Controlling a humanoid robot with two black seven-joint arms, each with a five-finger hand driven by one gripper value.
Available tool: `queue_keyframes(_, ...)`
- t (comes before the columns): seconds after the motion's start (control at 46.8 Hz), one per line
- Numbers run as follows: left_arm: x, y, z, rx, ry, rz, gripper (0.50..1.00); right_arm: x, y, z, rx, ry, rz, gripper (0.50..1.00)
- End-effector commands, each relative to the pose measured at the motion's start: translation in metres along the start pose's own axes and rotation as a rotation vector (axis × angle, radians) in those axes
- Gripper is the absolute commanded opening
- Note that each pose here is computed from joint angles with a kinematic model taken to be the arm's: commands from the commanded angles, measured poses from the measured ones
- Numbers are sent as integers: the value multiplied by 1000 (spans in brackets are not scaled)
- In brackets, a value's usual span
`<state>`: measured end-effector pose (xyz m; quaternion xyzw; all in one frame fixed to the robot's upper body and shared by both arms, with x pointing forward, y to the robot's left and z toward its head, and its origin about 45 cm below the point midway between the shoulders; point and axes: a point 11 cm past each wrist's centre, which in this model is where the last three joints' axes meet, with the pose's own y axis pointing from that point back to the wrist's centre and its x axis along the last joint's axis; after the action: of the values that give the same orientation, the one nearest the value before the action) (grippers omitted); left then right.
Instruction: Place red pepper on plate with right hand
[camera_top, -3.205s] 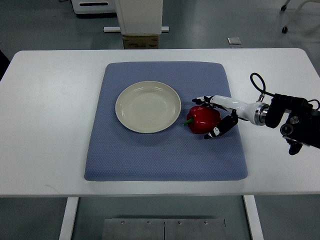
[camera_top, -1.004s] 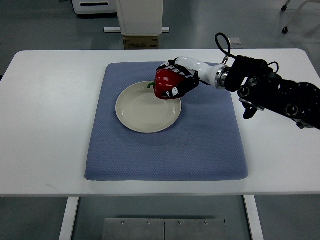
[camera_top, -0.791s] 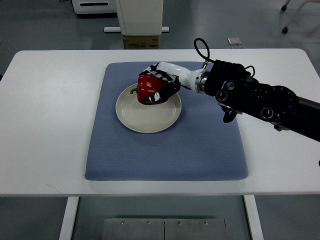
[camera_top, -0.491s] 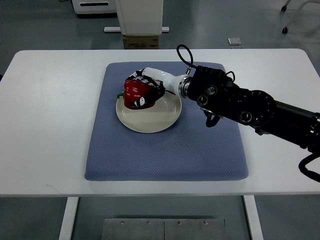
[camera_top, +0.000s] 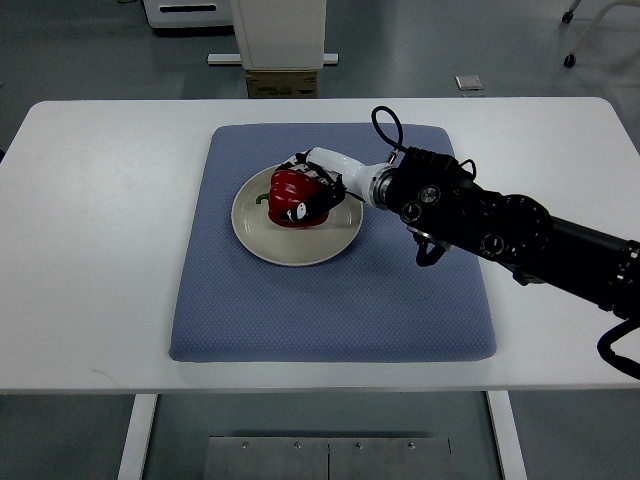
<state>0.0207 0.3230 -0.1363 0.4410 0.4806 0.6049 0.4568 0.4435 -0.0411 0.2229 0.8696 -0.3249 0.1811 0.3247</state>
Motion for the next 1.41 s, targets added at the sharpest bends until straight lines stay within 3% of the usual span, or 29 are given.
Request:
queue_keyframes(0.0,0,0,0,0,0,0,1000,-3,0,5,-7,-8,-4,500)
queue_keyframes(0.406,0,0,0,0,0,0,1000,-6,0,9,-9,-20,-5,508)
queue_keyframes(0.491,0,0,1,-2,0,0,1000,-3,0,9,-8,-45,22,779)
queue_keyframes(0.577,0,0,0,0,0,0,1000,-2,0,9,-6,-65,36,939)
queue_keyframes(0.62,0,0,0,0,0,0,1000,-2,0,8,-5,-66,34,981)
queue_keyframes(1.239,0,0,0,0,0,0,1000,27,4,-20,70,-246,88,998)
queue_keyframes(1.389,0,0,0,0,0,0,1000,62,18,-4,71,-333,164,995)
